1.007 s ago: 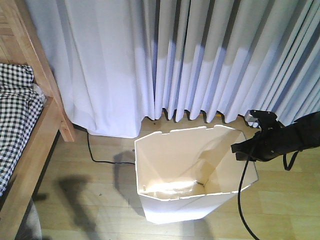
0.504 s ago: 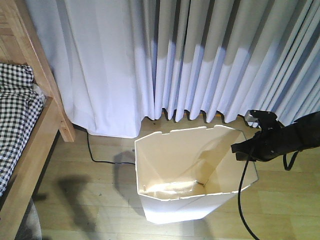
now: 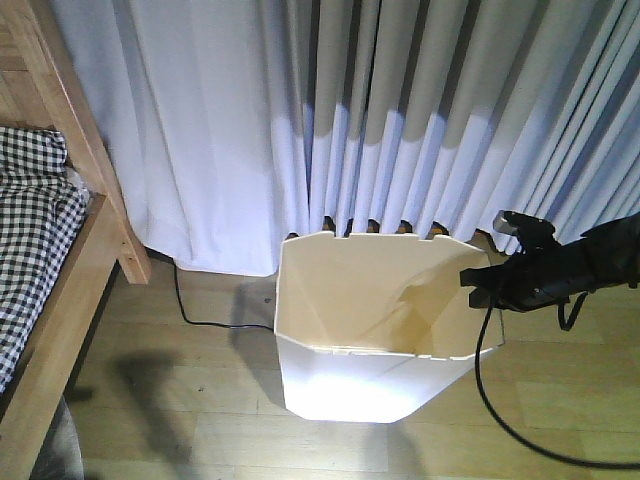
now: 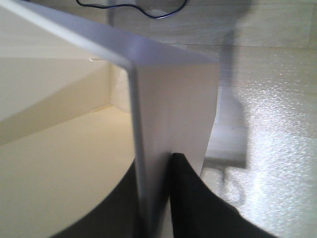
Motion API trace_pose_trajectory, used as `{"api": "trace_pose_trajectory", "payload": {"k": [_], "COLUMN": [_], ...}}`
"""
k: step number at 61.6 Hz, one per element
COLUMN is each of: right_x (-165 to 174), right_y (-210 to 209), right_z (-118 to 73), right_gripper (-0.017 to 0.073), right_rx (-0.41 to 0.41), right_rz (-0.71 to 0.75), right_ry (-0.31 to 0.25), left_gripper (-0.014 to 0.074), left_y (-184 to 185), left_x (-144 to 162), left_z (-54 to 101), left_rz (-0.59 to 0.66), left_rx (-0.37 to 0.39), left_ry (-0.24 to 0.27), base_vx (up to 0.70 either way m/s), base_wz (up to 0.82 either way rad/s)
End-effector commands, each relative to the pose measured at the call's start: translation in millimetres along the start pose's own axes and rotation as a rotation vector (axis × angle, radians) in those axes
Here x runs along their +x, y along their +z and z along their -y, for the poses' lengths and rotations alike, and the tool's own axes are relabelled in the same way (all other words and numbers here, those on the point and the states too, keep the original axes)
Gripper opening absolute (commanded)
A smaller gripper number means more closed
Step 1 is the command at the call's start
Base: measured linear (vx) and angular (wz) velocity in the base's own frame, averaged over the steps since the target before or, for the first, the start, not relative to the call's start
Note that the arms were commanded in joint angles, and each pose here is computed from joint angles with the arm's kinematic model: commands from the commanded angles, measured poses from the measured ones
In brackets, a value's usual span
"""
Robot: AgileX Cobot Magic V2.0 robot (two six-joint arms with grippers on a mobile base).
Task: Move trash bin to bedside with robot
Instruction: 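Lower the bin to the floor beside the bed with the right gripper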
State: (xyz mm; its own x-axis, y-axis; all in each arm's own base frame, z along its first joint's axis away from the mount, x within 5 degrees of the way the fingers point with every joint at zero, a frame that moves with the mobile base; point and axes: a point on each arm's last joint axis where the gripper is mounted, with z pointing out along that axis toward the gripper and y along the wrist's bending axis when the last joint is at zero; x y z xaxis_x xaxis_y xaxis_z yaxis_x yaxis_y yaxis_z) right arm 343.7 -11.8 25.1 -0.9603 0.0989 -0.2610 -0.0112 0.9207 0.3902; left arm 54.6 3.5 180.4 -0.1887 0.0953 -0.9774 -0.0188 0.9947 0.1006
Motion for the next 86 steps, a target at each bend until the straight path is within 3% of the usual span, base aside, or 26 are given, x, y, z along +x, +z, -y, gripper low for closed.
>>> {"api": "trace_pose_trajectory", "payload": {"k": [1, 12, 30, 50, 55, 60, 81, 86], "right_x": [-19.2, -21.1, -26.2, -24.2, -23.4, -24.9, -44.9, -50.0], "right_y": [-15.9, 2.4, 55.6, 107.1, 119.1, 128.7, 169.1, 176.5], "right_z": [-2.9, 30.0, 52.4, 76.2, 81.2, 85.0, 72.9, 71.0], "right_gripper": [-0.0004, -0.0004, -0.0004, -0.0004, -0.0004, -0.0004, -0.0004, -0.0004], "right_rx": [-0.149, -0.11, -0.159, -0.17, -0.179, -0.191, -0.226, -0.219], "right_rz": [0.062, 0.059, 0.017, 0.021, 0.028, 0.039, 0.074, 0.085], "right_ry": [0.102, 0.105, 0.071, 0.069, 0.091, 0.092, -0.014, -0.009], "left_gripper": [-0.0006, -0.0006, -0.0006, -0.0006, -0.0006, -0.0006, -0.0006, -0.0006], "left_y": [1.7, 1.7, 1.7, 1.7, 1.7, 1.7, 1.7, 1.7], "left_x": [2.3, 2.3, 2.3, 2.3, 2.3, 2.3, 2.3, 2.3], "left_z": [1.6, 1.6, 1.6, 1.6, 1.6, 1.6, 1.6, 1.6], "left_rz": [0.055, 0.055, 0.055, 0.055, 0.055, 0.055, 0.055, 0.055], "left_rx": [0.012, 0.012, 0.012, 0.012, 0.012, 0.012, 0.012, 0.012], "left_ry": [-0.007, -0.007, -0.007, -0.007, -0.007, -0.007, -0.007, -0.007], "base_vx": [0.0, 0.0, 0.0, 0.0, 0.0, 0.0, 0.0, 0.0], "base_wz": [0.0, 0.0, 0.0, 0.0, 0.0, 0.0, 0.0, 0.0]}}
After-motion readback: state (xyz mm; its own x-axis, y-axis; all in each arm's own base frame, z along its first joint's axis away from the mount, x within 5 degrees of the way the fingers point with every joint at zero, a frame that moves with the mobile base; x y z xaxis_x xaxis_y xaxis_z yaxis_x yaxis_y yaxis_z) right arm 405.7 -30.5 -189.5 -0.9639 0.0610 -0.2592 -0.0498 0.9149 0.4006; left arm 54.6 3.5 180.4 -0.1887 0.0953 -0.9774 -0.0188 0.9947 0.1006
